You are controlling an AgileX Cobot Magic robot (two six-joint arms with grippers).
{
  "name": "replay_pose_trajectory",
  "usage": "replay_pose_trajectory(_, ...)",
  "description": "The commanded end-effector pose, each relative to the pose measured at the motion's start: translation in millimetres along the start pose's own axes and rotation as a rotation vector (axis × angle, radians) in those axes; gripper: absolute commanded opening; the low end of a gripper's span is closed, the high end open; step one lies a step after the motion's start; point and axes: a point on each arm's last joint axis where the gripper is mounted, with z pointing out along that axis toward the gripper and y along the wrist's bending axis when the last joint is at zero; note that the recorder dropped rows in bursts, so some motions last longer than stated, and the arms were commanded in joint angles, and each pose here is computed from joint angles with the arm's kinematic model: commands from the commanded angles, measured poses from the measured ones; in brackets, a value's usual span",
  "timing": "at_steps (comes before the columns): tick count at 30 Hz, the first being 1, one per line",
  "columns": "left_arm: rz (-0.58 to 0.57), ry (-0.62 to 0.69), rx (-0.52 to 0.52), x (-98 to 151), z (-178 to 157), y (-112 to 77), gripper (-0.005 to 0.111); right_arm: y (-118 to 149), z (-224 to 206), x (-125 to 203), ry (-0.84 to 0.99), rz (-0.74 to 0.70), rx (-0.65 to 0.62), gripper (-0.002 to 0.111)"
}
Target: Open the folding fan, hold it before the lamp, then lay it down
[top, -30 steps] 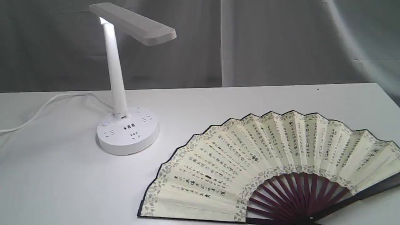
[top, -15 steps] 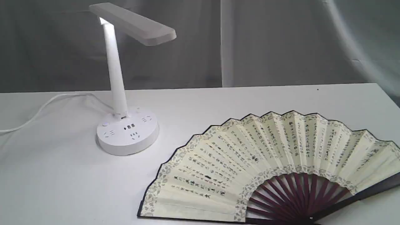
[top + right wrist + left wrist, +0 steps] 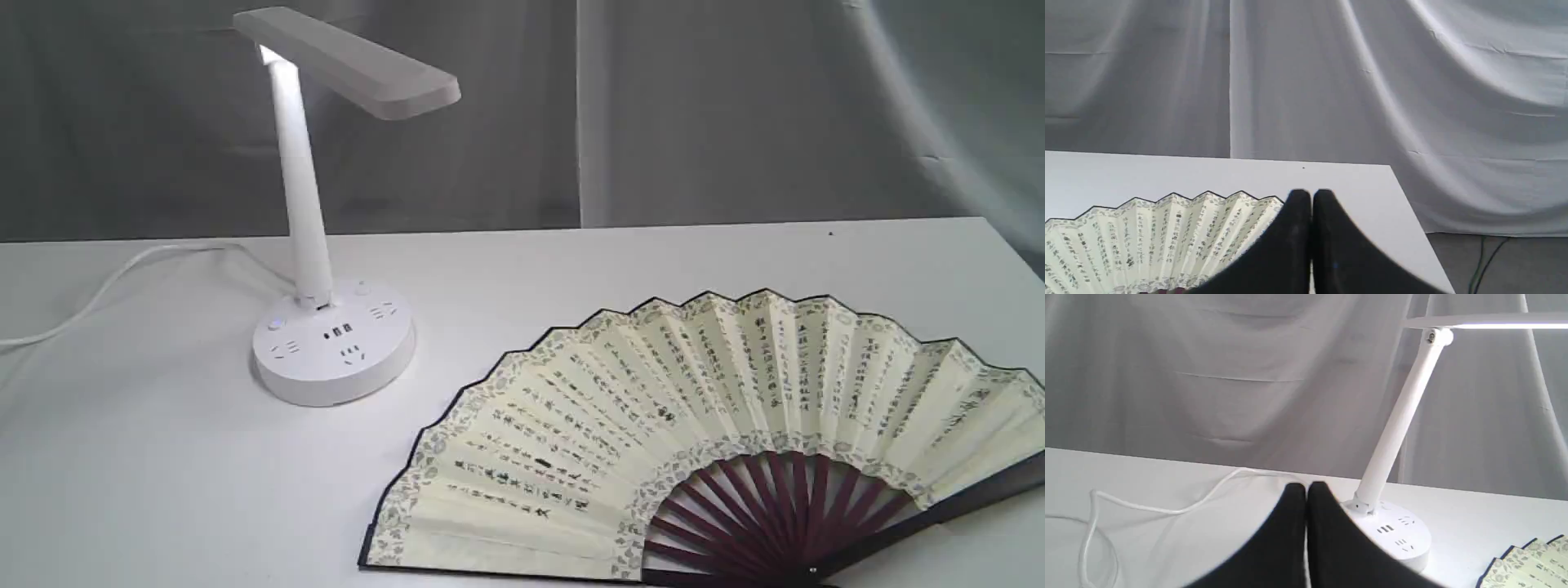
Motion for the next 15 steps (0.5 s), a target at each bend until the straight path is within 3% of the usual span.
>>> replay_pose_trajectory(1,-0.013,-0.053,0.014,6.6,3.3,0.4,0.0,3.1,10.3,14.2,-0.054,-0.008,-0.009,0.0)
replay_pose_trajectory(9,-0.005,-0.09,0.017,27.8,9.1,3.3,0.0,9.7,27.2,58.1,-0.009,-0.004,-0.033,0.0)
replay_pose_trajectory(12,-0.005,-0.017,0.008,34.4,9.5,4.1,0.0,12.4,31.7,69.1,-0.07,-0.004,-0.043,0.0)
replay_pose_trajectory(15,-0.005,0.004,0.006,36.3,9.5,4.3,0.0,12.0,31.8,79.3,0.042,-0.016,-0.039,0.0)
